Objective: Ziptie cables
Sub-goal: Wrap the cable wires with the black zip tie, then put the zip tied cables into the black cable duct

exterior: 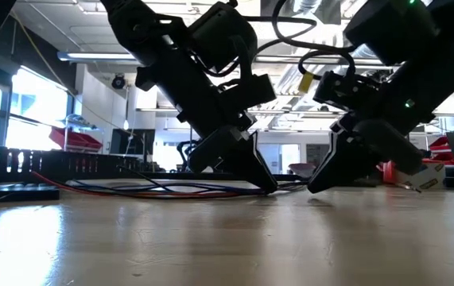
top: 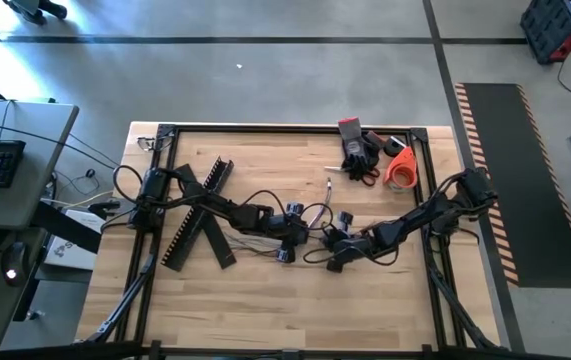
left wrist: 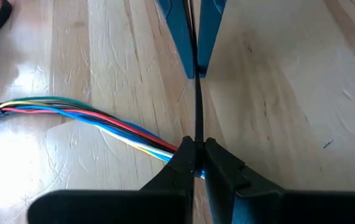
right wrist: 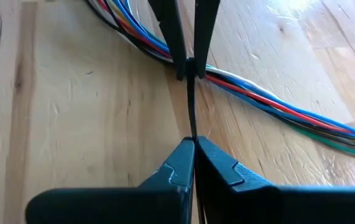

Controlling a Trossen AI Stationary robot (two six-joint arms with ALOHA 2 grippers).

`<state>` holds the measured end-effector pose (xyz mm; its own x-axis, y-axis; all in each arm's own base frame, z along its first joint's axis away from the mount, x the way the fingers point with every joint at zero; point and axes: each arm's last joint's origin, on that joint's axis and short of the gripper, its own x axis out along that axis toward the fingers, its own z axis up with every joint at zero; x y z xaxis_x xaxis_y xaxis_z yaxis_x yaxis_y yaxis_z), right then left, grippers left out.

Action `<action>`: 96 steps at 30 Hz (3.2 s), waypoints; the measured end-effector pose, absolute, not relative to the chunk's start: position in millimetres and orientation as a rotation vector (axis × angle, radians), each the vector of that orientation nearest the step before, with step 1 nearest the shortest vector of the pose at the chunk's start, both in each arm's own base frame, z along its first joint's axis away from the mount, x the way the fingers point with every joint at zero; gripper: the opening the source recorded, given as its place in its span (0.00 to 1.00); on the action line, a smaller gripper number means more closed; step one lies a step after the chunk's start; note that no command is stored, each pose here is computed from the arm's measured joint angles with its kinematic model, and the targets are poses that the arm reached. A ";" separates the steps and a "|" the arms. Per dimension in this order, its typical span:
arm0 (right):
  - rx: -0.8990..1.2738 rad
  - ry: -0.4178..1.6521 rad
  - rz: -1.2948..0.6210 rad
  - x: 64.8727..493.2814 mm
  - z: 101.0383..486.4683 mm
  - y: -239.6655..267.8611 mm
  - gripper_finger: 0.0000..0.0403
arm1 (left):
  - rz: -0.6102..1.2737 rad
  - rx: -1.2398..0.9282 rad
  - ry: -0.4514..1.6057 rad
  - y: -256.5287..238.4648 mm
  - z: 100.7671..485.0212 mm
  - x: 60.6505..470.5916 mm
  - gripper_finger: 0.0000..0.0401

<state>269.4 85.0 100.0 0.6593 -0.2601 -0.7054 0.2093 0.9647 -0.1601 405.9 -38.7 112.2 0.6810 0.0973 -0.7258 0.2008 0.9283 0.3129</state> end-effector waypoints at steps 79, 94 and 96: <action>-0.044 0.767 -0.220 280.2 110.3 88.3 0.43 | 0.068 0.320 0.831 -38.1 140.9 396.4 0.31; -0.095 0.734 -0.204 259.3 159.9 82.9 0.43 | 0.511 0.232 0.952 -41.8 164.5 343.0 0.29; -0.103 0.722 -0.196 258.8 162.4 84.0 0.43 | 0.637 0.215 0.912 -40.6 168.2 321.7 0.28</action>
<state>258.8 84.0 162.4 0.7332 -0.2129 -0.6458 0.1422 0.9767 -0.1606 321.7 -40.6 168.2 0.4444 0.5974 -0.6676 -0.4216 0.7970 0.4325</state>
